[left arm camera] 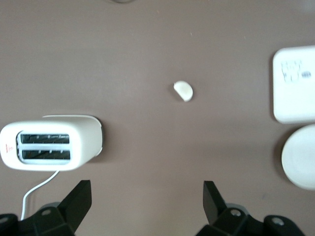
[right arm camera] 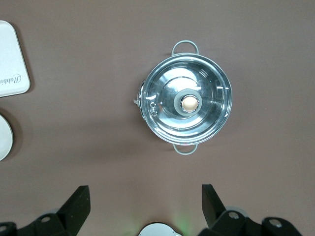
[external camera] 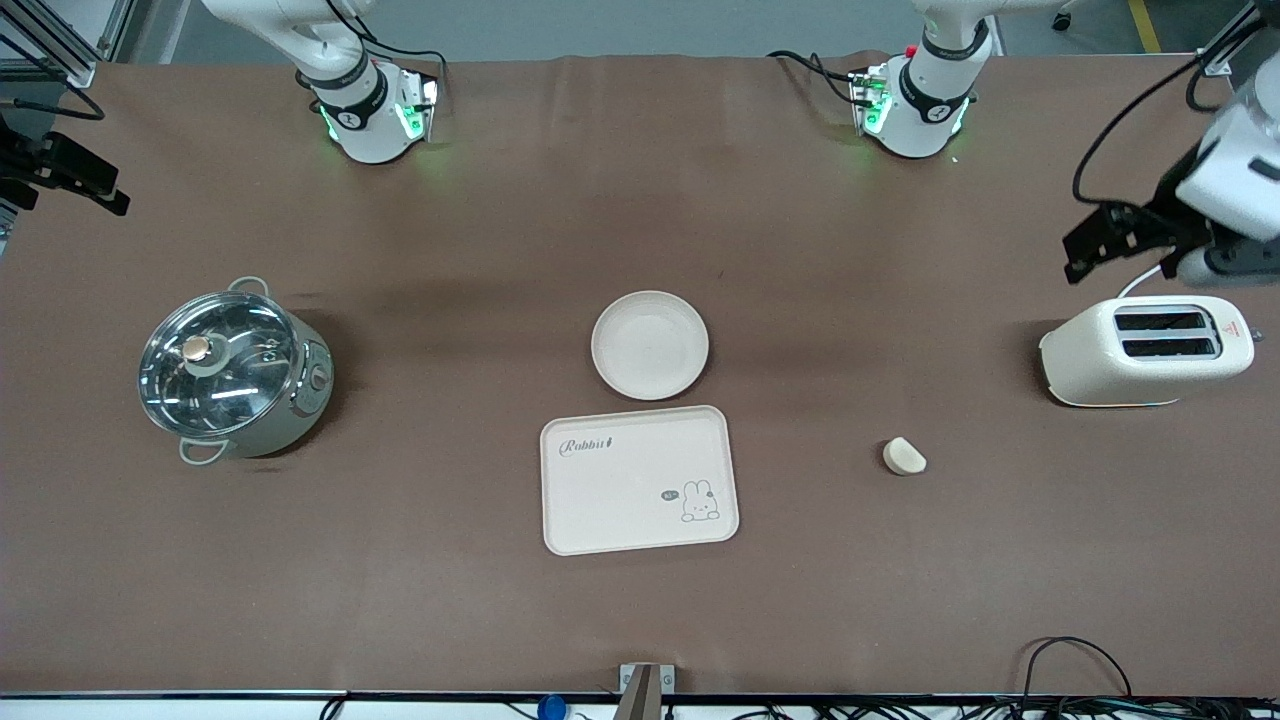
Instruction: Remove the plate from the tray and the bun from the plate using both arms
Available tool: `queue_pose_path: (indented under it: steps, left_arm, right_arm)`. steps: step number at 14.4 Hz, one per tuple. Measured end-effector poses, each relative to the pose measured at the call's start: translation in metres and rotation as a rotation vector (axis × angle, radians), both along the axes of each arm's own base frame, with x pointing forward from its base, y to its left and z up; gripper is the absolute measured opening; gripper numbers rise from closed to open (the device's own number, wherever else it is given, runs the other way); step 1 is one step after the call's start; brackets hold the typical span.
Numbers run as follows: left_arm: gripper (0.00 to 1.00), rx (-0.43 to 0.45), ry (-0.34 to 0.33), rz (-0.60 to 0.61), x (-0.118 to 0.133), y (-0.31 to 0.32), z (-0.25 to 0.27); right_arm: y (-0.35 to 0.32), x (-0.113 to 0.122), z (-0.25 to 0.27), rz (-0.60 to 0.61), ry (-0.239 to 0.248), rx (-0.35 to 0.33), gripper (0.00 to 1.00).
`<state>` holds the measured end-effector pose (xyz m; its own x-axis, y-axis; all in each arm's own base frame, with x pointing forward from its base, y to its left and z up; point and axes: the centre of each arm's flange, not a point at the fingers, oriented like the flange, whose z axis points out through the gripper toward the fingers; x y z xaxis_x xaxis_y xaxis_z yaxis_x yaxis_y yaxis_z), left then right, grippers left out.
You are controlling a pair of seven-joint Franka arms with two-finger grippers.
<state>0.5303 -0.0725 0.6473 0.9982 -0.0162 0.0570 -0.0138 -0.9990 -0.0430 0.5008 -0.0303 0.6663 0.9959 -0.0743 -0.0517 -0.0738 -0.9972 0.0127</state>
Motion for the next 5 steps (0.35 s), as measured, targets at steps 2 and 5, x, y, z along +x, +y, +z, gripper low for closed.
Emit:
queue_pose_path:
  steps: [2, 5]
  left_arm:
    - [1.00, 0.007, 0.019, -0.027, -0.024, -0.003, 0.008]
    - [1.00, 0.011, 0.025, -0.045, -0.043, 0.000, 0.017]
  right_arm:
    - [0.000, 0.000, -0.001, 0.000, 0.003, 0.000, 1.00]
    - [0.000, 0.000, -0.006, 0.000, 0.014, 0.001, 1.00]
